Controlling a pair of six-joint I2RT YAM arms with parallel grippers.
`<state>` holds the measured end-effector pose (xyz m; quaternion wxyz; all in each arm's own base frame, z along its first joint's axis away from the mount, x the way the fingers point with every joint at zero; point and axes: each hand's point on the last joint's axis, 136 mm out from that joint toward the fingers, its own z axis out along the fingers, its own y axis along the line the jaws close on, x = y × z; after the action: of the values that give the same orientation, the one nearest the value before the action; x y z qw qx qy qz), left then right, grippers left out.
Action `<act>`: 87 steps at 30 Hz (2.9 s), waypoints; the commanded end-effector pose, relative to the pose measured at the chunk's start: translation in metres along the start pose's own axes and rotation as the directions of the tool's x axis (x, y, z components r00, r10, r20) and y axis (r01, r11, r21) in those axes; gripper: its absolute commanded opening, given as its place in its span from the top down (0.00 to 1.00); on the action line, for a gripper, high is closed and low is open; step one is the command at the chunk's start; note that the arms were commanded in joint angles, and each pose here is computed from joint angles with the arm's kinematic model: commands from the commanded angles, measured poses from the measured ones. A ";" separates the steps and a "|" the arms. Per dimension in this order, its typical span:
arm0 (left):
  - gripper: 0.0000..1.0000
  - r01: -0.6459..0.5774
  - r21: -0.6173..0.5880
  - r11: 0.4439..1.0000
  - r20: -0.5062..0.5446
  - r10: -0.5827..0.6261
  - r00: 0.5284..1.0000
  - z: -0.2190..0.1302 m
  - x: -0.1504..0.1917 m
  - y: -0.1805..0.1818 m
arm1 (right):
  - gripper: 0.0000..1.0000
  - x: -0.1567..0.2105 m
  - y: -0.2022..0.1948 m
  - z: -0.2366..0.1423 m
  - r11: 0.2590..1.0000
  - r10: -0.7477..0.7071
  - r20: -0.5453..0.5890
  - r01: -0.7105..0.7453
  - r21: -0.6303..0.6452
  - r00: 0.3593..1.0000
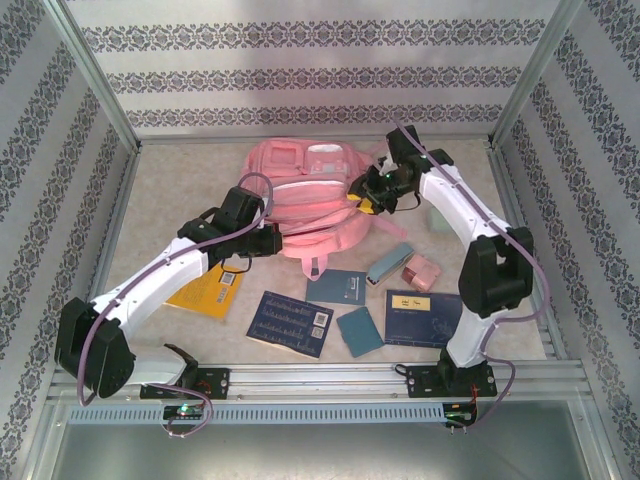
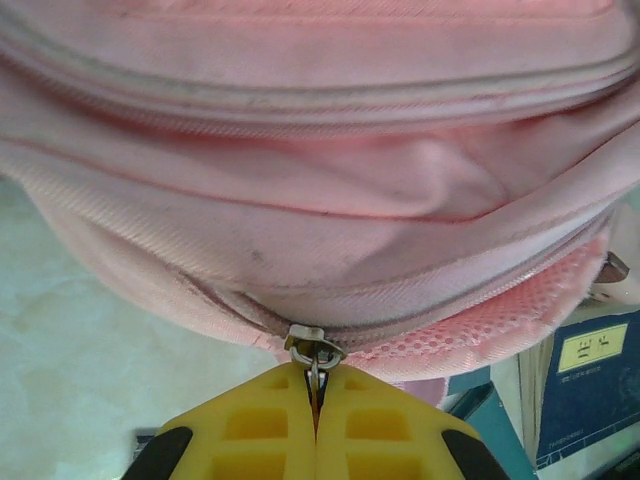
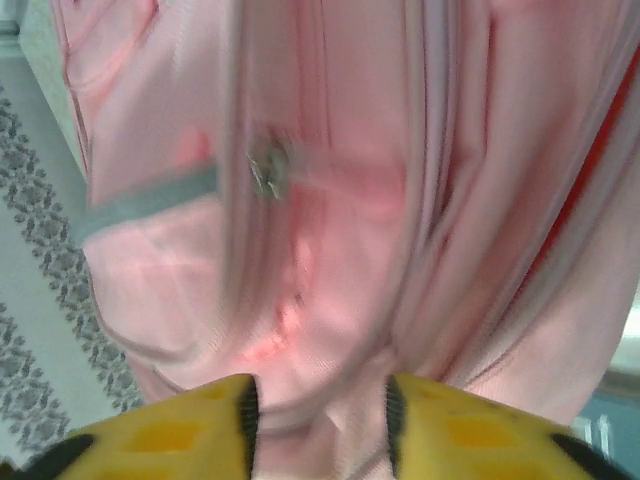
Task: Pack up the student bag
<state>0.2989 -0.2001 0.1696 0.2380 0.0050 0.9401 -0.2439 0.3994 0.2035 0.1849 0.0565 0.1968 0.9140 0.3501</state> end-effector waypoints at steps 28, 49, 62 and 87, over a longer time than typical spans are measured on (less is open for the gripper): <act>1.00 -0.057 0.219 0.974 0.045 0.048 0.998 0.019 -0.022 -0.110 | 0.41 0.104 0.012 0.002 0.933 0.358 -0.073 -0.360 -0.015 0.931; 1.00 -0.115 0.048 0.992 0.036 0.113 0.993 0.012 -0.007 -0.071 | 1.00 0.079 -0.012 0.008 0.945 0.307 0.016 -0.307 0.111 0.951; 1.00 -0.049 -0.073 0.996 0.039 0.052 0.998 0.014 -0.006 -0.009 | 1.00 0.064 0.004 -0.004 0.965 0.260 0.006 -0.260 0.025 0.966; 1.00 0.101 -0.144 0.984 0.031 -0.097 0.995 0.029 -0.041 0.076 | 1.00 0.066 0.034 -0.030 0.950 -0.293 -0.030 0.288 -0.119 0.956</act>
<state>0.3502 -0.1651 0.1334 0.2364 -0.0449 0.9467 -0.2141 0.3466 0.2385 0.2024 0.0511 0.0983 0.9220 0.3710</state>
